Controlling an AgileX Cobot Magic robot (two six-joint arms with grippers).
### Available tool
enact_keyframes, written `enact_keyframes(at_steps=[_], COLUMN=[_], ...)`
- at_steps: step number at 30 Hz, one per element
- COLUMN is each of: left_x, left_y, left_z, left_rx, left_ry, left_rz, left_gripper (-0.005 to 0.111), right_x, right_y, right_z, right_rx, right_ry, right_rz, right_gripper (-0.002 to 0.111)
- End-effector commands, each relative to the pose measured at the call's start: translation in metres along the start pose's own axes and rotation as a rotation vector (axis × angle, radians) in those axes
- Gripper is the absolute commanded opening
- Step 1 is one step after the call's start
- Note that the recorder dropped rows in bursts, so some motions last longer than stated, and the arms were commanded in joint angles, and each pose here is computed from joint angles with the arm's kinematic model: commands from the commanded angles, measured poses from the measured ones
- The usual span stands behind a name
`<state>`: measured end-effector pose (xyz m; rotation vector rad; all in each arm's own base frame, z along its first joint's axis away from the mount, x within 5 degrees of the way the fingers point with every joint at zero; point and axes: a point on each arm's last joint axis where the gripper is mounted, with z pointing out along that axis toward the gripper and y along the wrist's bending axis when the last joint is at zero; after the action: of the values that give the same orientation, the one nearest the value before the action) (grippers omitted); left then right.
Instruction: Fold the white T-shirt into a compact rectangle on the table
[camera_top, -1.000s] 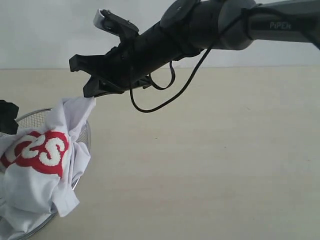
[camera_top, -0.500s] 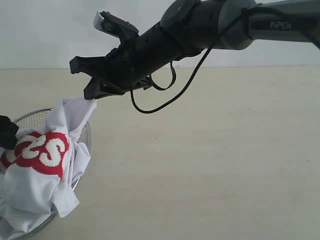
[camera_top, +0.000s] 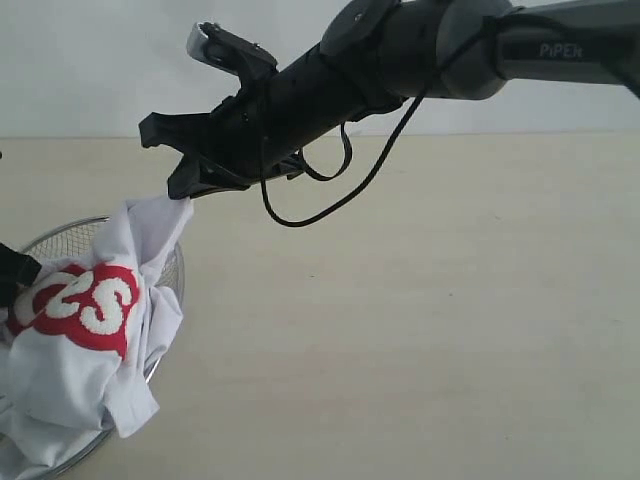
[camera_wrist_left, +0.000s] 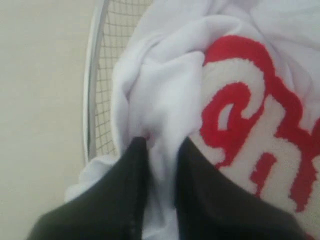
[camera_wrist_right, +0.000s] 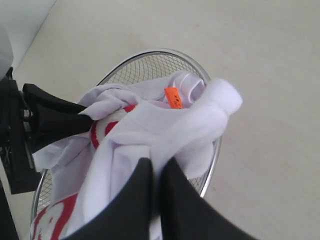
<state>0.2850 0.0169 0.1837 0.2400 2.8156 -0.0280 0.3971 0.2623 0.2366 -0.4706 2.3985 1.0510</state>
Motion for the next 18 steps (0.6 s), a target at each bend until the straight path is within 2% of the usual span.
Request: enact_keyframes(at_steps=[1,7,18], left_x=[-0.003,-0.007,-0.009], left_y=[0.001,0.000,-0.006], left_z=[0.000,-0.010,-0.073], left_rx=[0.001,-0.004,-0.036], left_ry=[-0.028,-0.084,-0.323], left_rz=[-0.016,-0.029,-0.043], left_gripper=[0.004,0.005,0.005], right_x=[-0.002,-0.004,-0.015], right_y=[0.005,0.010,0.037], right_z=[-0.005,-0.010,-0.044], right_rx=[-0.007,-0.011,-0.038], right_ry=[-0.002,-0.014,-0.070], right_rz=[-0.018,-0.029,-0.085], right_gripper=[0.000,0.000,0.000])
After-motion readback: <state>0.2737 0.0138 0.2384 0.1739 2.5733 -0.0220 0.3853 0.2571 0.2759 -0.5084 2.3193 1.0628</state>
